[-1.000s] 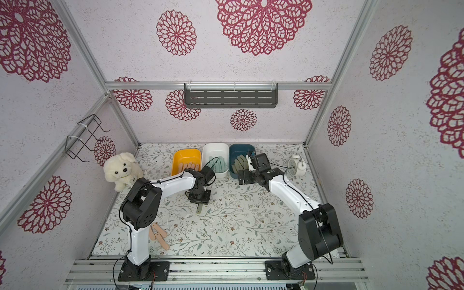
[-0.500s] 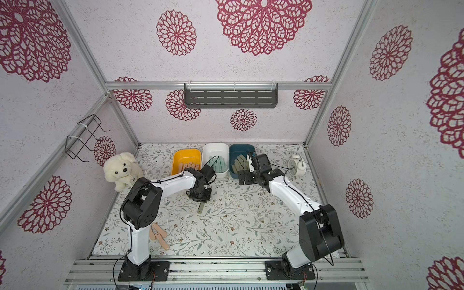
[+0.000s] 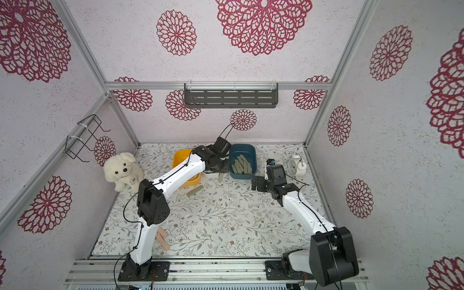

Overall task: Place the fruit knives into the storage box by color
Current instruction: Place the fruit knife in the storage box, then pick up the fruit knife from the center of the board, then place the fruit knife in the storage box, then pick up the fruit knife from the center of the board.

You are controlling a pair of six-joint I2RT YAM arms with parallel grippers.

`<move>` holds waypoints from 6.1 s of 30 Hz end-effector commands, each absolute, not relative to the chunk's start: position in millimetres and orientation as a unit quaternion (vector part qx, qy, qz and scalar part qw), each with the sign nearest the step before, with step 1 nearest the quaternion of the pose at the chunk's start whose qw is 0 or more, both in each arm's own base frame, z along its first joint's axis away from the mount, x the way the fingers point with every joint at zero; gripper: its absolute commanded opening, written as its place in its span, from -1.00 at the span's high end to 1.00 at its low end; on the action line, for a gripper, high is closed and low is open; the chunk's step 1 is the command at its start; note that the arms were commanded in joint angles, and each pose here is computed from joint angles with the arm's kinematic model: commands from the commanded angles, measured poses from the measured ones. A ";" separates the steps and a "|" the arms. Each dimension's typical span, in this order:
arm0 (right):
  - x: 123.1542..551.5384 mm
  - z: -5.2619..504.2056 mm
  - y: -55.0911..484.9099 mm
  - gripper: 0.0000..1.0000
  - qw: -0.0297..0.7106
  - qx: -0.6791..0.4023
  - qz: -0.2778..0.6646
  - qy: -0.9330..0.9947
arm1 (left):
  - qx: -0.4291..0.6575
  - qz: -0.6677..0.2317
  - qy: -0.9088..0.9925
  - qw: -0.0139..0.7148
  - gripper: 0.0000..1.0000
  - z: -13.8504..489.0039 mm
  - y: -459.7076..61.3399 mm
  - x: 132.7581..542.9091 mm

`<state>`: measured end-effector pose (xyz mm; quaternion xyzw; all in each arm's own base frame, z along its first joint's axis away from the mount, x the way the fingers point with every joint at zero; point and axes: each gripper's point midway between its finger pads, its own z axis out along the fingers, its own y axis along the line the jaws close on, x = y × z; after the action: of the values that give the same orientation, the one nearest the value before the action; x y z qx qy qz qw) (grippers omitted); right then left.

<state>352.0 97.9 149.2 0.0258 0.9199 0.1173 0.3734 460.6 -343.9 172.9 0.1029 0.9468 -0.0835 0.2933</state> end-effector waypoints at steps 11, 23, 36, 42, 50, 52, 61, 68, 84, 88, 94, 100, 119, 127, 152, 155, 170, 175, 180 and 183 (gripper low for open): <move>351.4 142.7 102.8 -0.99 0.389 0.049 0.168 0.905 | 0.118 -0.159 0.871 0.450 0.69 182.1 -419.4 548.5; 354.8 137.4 120.4 -0.99 0.374 0.028 0.186 0.908 | 0.139 -0.156 0.883 0.420 -0.43 183.5 -418.9 526.5; 338.5 109.0 208.8 -0.99 0.356 -0.062 0.179 0.915 | 0.098 -0.111 0.958 0.246 -0.79 180.7 -259.8 375.0; 339.0 107.5 231.5 -0.99 0.350 -0.073 0.189 0.915 | 0.123 -0.070 0.979 0.143 -0.80 118.2 -210.8 335.3; 348.7 125.2 231.0 -0.99 0.365 -0.091 0.165 0.912 | 0.121 -0.053 0.987 0.087 -0.88 62.8 -187.5 329.5; 349.7 127.3 230.4 -0.99 0.367 -0.092 0.164 0.911 | 0.115 -0.043 0.989 0.083 -0.89 56.0 -180.5 334.9; 349.8 120.3 219.1 -0.99 0.363 -0.080 0.156 0.915 | 0.092 0.004 0.992 0.091 -1.00 42.8 -160.4 367.9; 354.4 127.9 213.2 -0.99 0.370 -0.076 0.155 0.913 | 0.083 0.003 0.994 0.071 -1.00 14.9 -165.1 382.4; 351.9 134.0 200.8 -0.99 0.378 -0.067 0.150 0.911 | 0.057 -0.009 0.996 0.064 0.16 12.2 -165.9 360.6; 351.6 138.0 199.8 -0.99 0.382 -0.067 0.150 0.909 | 0.063 -0.003 0.996 0.062 0.38 11.8 -172.2 351.7; 349.2 135.6 196.7 -0.99 0.382 -0.064 0.147 0.910 | 0.064 0.003 0.996 0.056 0.54 10.8 -177.0 335.8; 351.4 139.1 197.8 -0.99 0.385 -0.065 0.147 0.909 | 0.049 0.001 0.997 0.065 0.56 23.4 -176.3 332.2; 357.2 149.8 198.2 -0.99 0.395 -0.062 0.148 0.905 | 0.045 -0.023 0.996 0.073 0.60 54.2 -188.8 304.9; 359.2 156.0 183.9 -0.99 0.406 -0.047 0.137 0.902 | 0.062 -0.044 0.993 0.086 0.61 68.3 -224.6 289.6; 337.6 147.6 104.2 -0.99 0.427 0.028 0.111 0.897 | 0.126 -0.156 0.918 0.342 0.29 112.3 -410.2 528.6; 338.1 143.8 109.4 -0.99 0.420 0.020 0.122 0.899 | 0.121 -0.165 0.917 0.343 0.00 110.9 -412.1 533.5; 329.3 120.2 141.3 -0.99 0.388 -0.008 0.163 0.907 | -0.012 -0.104 0.943 0.316 -0.94 215.6 -294.0 429.8; 318.2 111.5 155.7 -0.99 0.370 -0.026 0.167 0.913 | -0.093 -0.010 0.961 0.261 -0.94 200.7 -208.1 357.4; 299.0 99.2 211.6 -0.99 0.350 -0.103 0.172 0.915 | -0.185 0.011 0.962 0.203 -0.95 153.7 -151.9 282.0; 284.4 91.2 254.4 -0.99 0.338 -0.158 0.187 0.909 | -0.233 0.029 0.953 0.189 -1.00 126.4 -121.9 249.3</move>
<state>285.9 221.0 82.2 -0.1272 0.9217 0.1715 0.3238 273.3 -148.3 140.2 -0.1539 0.9679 0.0123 0.1982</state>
